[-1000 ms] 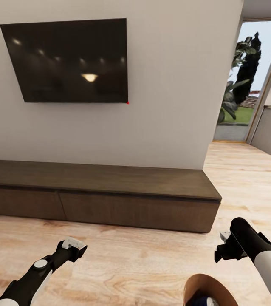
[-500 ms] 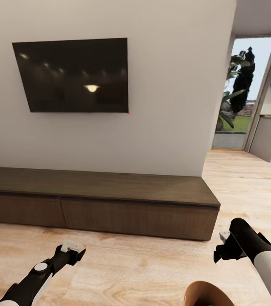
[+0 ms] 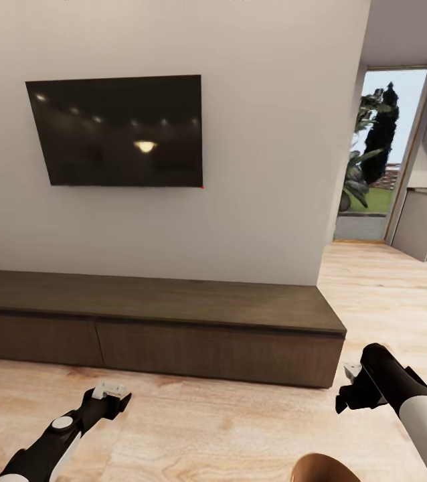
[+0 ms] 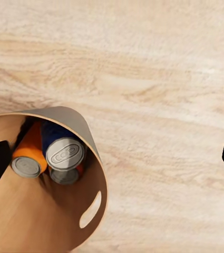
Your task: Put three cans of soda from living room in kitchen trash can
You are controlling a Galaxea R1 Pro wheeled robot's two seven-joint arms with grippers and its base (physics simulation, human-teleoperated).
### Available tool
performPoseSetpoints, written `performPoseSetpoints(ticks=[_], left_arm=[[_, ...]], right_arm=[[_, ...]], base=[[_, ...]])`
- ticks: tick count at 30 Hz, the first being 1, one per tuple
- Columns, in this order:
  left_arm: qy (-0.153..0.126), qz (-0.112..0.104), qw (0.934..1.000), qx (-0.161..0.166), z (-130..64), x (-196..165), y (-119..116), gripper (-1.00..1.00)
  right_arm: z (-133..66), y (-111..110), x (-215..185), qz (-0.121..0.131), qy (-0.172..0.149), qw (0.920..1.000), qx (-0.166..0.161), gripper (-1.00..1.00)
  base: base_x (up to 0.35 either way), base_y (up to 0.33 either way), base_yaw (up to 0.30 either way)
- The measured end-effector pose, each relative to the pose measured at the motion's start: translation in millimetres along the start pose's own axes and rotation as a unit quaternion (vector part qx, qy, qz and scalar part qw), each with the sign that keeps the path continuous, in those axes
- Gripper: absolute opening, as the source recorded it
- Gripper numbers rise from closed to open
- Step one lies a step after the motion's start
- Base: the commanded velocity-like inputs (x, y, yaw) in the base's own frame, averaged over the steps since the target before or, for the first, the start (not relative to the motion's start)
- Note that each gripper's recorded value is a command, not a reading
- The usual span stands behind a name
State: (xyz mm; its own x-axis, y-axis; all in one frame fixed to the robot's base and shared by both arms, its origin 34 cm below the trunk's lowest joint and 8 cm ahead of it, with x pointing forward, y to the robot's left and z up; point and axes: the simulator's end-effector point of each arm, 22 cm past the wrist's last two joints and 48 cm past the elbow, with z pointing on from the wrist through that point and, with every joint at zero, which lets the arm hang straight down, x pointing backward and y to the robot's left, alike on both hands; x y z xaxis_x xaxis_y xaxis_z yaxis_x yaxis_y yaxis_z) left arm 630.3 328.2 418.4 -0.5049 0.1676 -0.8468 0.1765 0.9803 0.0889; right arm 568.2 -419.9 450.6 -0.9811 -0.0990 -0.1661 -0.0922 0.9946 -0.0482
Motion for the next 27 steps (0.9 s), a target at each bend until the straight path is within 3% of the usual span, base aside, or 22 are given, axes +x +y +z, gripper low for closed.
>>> performPoseSetpoints(ticks=[11,27], left_arm=[[0.001,-0.001,1.0000,0.001,-7.2,-23,1,1.00],[0.030,-0.008,0.9995,0.002,-15.8,-30,5,1.00]], right_arm=[[-23.0,0,-11,-0.001,0.000,1.0000,-0.001,1.00],[-41.7,-1,-12,-0.002,0.018,0.9998,-0.002,1.00]], base=[[0.000,0.000,0.000],[0.000,0.000,0.000]])
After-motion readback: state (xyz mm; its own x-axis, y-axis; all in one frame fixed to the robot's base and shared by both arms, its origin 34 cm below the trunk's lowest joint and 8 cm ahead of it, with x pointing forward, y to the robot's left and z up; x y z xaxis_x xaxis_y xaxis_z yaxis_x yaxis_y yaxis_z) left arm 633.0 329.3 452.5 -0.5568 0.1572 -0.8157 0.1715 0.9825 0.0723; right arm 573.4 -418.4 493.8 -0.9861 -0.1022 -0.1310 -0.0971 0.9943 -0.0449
